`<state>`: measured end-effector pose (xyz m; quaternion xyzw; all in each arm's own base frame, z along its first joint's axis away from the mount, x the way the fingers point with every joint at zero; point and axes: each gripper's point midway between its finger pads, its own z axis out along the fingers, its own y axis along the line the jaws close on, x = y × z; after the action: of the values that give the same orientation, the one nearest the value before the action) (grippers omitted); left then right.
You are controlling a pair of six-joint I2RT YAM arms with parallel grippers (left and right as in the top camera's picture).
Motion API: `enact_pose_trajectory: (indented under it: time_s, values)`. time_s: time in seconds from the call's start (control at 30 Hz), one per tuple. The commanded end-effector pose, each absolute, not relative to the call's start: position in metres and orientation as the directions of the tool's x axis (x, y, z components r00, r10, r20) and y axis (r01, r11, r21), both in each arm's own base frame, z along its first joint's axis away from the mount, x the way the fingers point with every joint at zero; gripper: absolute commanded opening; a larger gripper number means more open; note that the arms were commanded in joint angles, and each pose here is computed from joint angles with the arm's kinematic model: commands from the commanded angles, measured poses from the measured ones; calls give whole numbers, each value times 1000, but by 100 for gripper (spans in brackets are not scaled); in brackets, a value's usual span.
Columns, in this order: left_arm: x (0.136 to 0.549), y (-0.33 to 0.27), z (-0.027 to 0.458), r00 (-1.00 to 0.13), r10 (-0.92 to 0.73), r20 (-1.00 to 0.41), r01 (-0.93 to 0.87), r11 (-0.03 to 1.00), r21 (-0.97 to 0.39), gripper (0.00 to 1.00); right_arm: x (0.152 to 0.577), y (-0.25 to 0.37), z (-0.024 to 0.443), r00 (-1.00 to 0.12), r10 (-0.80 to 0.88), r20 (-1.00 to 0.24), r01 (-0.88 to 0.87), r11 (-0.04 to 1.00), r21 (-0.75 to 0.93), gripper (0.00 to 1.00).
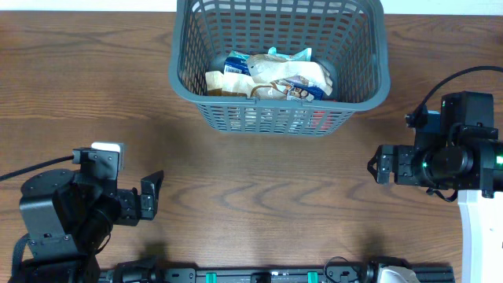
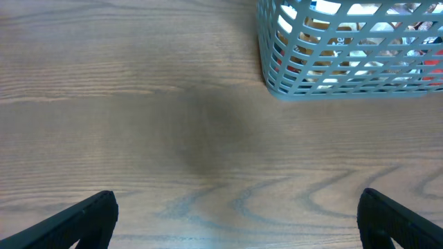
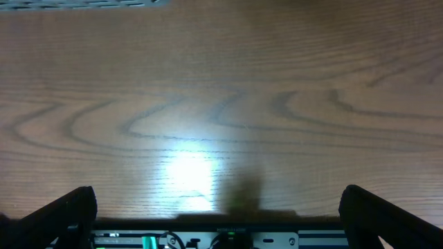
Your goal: Pack container
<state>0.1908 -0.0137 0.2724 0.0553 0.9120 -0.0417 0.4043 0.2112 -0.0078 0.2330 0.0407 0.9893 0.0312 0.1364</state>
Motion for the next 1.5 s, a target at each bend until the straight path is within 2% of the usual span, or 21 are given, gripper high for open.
enact_pose_trajectory:
  time_s: [0.0, 0.2, 0.43, 0.63, 0.8, 1.1, 1.47]
  values:
    - [191, -14, 269, -675, 62, -735, 134, 990, -39, 98, 214, -10, 236, -951, 72, -302, 60, 997, 49, 99]
    - [191, -14, 269, -675, 62, -735, 134, 990, -39, 99, 198, -8, 256, -893, 85, -443, 68, 996, 54, 99]
    - [191, -14, 269, -675, 62, -735, 134, 990, -40, 98, 189, -6, 272, -703, 69, -708, 51, 998, 47, 99]
    - [191, -14, 269, -675, 62, -735, 134, 990, -39, 99, 191, -5, 254, -555, 109, -825, 62, 994, 90, 99]
    - [191, -14, 269, -675, 62, -735, 134, 990, -40, 98, 210, 7, 241, -411, 87, -908, -18, 994, 104, 99]
    - [191, -14, 269, -675, 62, -735, 134, 990, -39, 99, 234, 27, 219, -229, 67, -971, -127, 987, 98, 99]
    - [191, -14, 269, -675, 62, -735, 134, 990, -40, 99, 242, 20, 188, -128, 69, -989, -92, 992, 81, 99]
